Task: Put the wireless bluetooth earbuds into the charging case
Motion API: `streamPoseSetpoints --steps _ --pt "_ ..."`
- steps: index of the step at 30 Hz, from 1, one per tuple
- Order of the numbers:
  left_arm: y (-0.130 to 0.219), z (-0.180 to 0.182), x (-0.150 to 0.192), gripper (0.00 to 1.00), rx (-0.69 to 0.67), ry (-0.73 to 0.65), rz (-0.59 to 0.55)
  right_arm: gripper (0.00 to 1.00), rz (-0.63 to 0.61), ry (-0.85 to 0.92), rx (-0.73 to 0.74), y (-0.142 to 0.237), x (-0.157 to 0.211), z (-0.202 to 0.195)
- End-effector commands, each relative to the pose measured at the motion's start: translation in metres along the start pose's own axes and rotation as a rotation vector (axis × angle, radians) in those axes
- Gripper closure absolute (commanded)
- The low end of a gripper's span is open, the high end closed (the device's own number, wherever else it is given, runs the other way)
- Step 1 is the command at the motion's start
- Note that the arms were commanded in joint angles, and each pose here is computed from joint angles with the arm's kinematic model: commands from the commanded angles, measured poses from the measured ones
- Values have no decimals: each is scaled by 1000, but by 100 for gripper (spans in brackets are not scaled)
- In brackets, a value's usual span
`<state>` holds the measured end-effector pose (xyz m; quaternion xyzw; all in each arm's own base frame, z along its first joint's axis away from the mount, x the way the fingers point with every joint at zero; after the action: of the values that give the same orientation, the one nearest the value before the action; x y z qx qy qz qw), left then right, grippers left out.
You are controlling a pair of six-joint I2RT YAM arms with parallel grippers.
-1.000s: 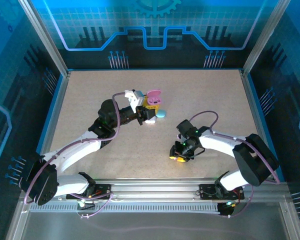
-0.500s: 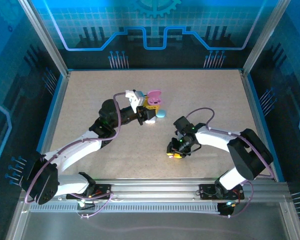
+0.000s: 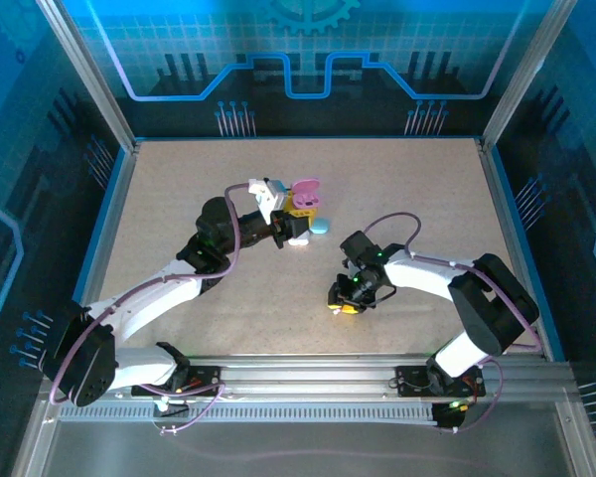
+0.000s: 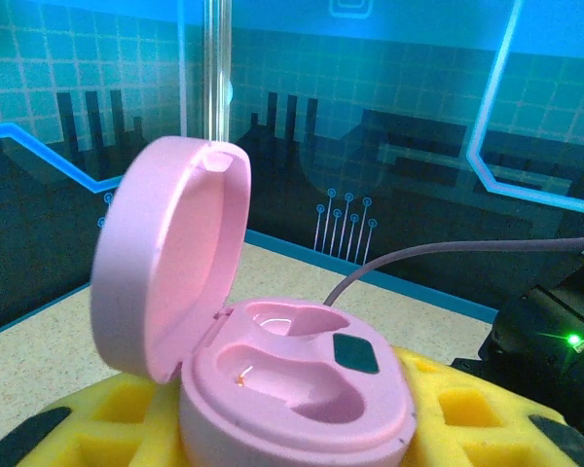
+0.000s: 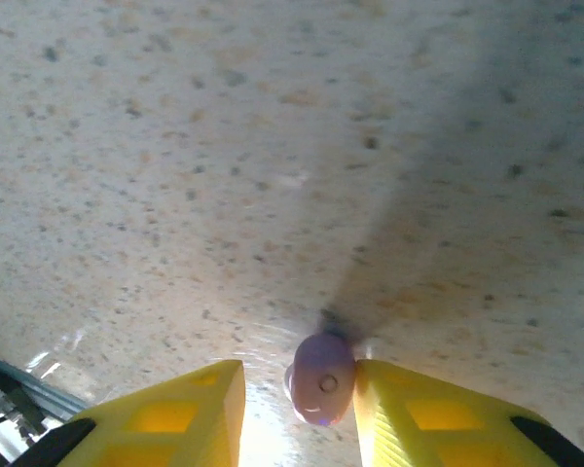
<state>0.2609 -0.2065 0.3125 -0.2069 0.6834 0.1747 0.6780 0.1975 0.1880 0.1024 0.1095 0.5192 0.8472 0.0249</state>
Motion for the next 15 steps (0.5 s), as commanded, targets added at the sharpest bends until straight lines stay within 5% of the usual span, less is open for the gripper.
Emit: streamPoseSetpoints --steps 1,15 --pt "2 1 -3 70 -10 -24 -19 64 5 53 -25 -1 0 14" --pt "5 2 -4 70 -36 -35 -30 61 -1 76 79 -4 -3 28"
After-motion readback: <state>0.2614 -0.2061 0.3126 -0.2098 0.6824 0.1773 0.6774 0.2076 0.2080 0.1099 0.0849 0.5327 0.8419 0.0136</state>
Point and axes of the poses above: each hand's point on the last joint's axis, 136 mm out from that joint toward the fingers, its own y axis back along the fingers, its own z axis along the line the jaws close on, x = y × z, the point moved 9 cm from there along y, back along the fingers, and after that the axes turned 4 degrees about -y, right-handed, at the moved point
